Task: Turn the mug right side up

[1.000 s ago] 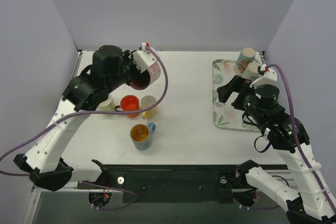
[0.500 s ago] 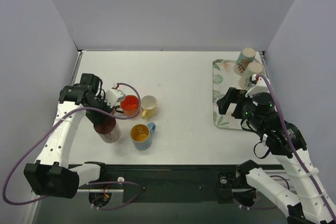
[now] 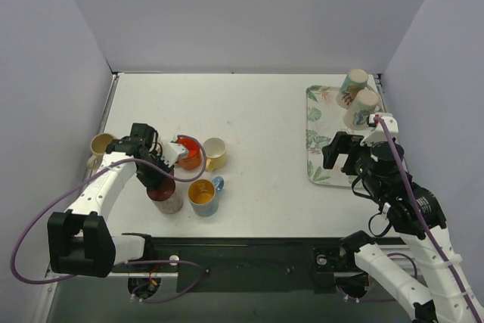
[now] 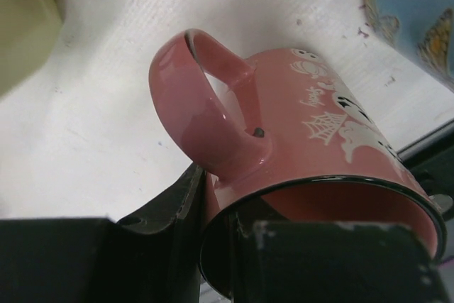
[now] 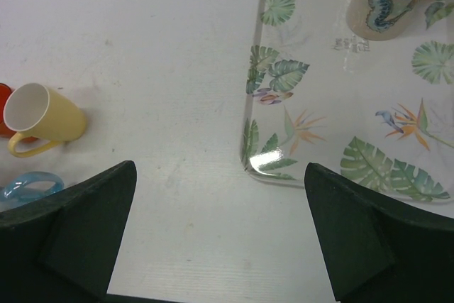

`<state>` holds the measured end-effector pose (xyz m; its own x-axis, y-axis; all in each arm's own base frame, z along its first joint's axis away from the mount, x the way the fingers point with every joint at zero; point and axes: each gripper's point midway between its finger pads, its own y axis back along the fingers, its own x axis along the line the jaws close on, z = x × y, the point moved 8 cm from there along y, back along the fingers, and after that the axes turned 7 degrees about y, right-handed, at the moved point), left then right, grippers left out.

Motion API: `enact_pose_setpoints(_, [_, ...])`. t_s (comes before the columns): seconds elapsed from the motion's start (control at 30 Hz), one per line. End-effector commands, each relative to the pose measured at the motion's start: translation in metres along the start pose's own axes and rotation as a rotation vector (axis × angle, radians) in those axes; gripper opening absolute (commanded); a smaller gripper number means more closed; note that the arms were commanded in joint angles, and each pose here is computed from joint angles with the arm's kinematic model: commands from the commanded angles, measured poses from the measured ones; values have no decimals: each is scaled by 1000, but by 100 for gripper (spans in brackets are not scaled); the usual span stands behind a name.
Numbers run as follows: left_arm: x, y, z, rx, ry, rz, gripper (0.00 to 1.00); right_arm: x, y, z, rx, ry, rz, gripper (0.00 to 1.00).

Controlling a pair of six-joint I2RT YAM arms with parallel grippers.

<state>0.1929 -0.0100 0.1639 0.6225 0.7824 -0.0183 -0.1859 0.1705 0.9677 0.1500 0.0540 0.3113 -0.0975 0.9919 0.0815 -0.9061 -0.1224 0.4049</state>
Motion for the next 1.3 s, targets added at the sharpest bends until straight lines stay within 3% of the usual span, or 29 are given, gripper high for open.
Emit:
enact_pose_setpoints(0.0, [10, -4, 21, -165, -56, 68, 0, -13, -5, 6, -27, 35, -120, 100])
enact_pose_setpoints(0.07, [10, -8, 19, -162, -71, 76, 4, -25, -7, 7, -38, -8, -242, 100])
enact_pose_setpoints(0.17, [10, -8, 17, -166, -72, 70, 37, -43, -10, 11, -53, -63, -378, 100])
enact_pose_setpoints(0.23, [8, -4, 19, -171, -77, 36, 50, -61, -13, 18, -52, -117, -491, 100])
enact_pose_setpoints(0.3, [6, 7, 24, -185, -82, 13, 53, -78, -21, 24, -35, -217, -543, 100])
enact_pose_setpoints(0.57, [15, 82, 47, -254, -75, 113, 60, -176, -93, 35, 6, -920, -570, 98])
enact_pose_setpoints(0.67, [19, 110, 73, -345, -21, 127, 61, -204, -126, 50, -30, -993, -560, 92])
enact_pose_setpoints(0.7, [16, 123, 85, -400, 0, 101, 62, -213, -146, 42, 11, -1038, -553, 90])
enact_pose_setpoints(0.73, [15, 123, 96, -408, 0, 76, 62, -221, -158, 54, -39, -1083, -533, 89])
enact_pose_setpoints(0.77, [14, 131, 108, -447, 10, 70, 62, -232, -181, 41, 13, -1128, -528, 87])
enact_pose_setpoints(0.8, [11, 127, 120, -441, -2, 66, 62, -238, -190, 55, -34, -1164, -514, 85])
enact_pose_setpoints(0.9, [0, 136, 155, -504, -27, 85, 62, -268, -236, 43, -8, -1250, -531, 83])
enact_pose_setpoints(1.0, [-2, 129, 175, -494, -27, 35, 62, -290, -266, 59, -61, -1299, -512, 83])
enact_pose_setpoints(1.1, [1, 122, 185, -464, -18, 23, 62, -307, -297, 48, -38, -1371, -519, 83])
enact_pose_setpoints(1.27, [9, 111, 189, -409, -6, 61, 62, -301, -332, 38, 0, -1396, -512, 83])
